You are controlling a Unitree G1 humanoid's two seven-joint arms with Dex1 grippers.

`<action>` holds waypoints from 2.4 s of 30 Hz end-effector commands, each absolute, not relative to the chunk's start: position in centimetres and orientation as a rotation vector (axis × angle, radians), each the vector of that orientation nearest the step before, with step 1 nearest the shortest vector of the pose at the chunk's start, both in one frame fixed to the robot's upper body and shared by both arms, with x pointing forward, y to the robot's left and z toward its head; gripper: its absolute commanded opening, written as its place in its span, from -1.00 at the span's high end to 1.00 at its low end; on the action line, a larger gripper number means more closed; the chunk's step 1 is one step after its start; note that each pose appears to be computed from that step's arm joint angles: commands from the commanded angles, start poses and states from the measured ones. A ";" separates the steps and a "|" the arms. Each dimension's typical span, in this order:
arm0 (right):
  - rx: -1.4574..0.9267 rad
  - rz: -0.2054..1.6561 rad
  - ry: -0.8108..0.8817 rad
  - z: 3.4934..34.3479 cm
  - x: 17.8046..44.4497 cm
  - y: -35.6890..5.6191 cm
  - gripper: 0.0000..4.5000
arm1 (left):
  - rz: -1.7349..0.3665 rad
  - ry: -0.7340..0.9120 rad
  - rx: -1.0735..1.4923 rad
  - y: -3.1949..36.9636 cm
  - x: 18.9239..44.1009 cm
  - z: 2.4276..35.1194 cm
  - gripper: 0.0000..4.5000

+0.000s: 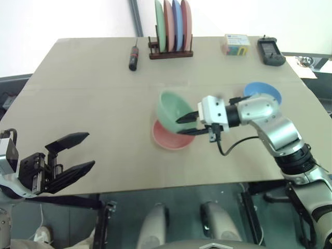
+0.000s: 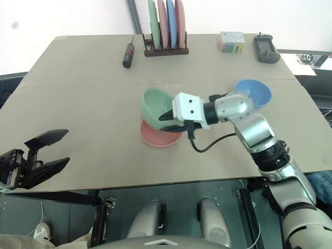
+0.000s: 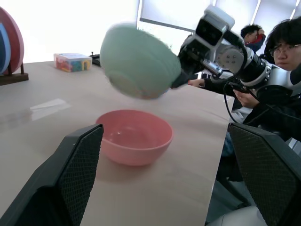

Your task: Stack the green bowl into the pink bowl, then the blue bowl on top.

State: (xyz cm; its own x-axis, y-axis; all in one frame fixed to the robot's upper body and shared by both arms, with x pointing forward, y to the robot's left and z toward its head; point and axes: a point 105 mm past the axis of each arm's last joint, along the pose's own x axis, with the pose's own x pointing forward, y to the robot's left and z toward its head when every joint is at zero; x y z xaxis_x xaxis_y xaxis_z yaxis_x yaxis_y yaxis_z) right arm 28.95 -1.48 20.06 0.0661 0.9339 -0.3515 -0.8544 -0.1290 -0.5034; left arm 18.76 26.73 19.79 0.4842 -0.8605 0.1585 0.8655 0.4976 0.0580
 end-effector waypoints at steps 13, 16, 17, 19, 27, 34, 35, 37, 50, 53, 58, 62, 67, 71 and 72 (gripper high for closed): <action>-0.651 0.541 0.008 22.7 39.8 -19.3 -0.47 | -1.178 -0.208 -0.079 23.3 19.9 22.0 -1.00; -0.581 0.438 0.134 19.1 41.6 -22.1 -0.47 | -1.214 -0.201 -0.106 22.5 20.1 22.2 -1.00; -0.557 0.441 0.154 18.3 41.9 -22.0 -0.47 | -1.219 -0.201 -0.108 22.5 20.1 22.3 -1.00; -0.530 0.457 0.190 17.0 42.3 -21.7 -0.47 | -1.226 -0.195 -0.105 22.5 20.1 22.3 -1.00; -0.437 0.438 0.219 15.7 43.2 -21.6 -0.47 | -1.249 -0.178 -0.103 22.1 19.7 22.5 -1.00; -0.445 0.441 0.209 15.9 43.3 -21.7 0.59 | -1.246 -0.185 -0.102 22.1 19.6 22.6 -1.00; -0.455 0.443 0.202 16.1 43.3 -21.6 0.71 | -1.245 -0.185 -0.102 22.1 19.6 22.6 -1.00; -0.477 0.449 0.184 16.5 43.3 -21.5 0.98 | -1.244 -0.185 -0.102 22.0 19.7 22.6 -1.00; -0.435 1.365 -0.242 24.3 28.2 -3.1 0.98 | -1.213 -0.159 -0.132 23.0 19.2 22.2 -1.00; -0.409 1.434 -0.232 23.6 27.3 -1.2 0.98 | -1.208 -0.137 -0.131 23.5 18.7 22.1 -1.00; -0.385 1.518 -0.160 21.5 26.9 0.8 0.98 | -1.177 -0.083 -0.112 24.8 18.1 21.3 -1.00; -0.466 1.525 -0.066 18.8 27.8 0.7 0.35 | -1.137 -0.060 -0.105 25.6 17.5 21.0 -1.00; -0.383 1.448 -0.157 21.9 28.3 -1.0 -0.31 | -1.084 -0.008 -0.071 26.1 17.0 20.0 -1.00; -0.338 1.354 -0.164 23.0 28.6 -4.1 -0.31 | -1.060 0.014 -0.023 26.5 16.5 19.3 -1.00; -0.329 1.326 -0.157 23.1 28.8 -4.9 -0.31 | -1.049 0.010 -0.007 26.7 16.5 19.3 -1.00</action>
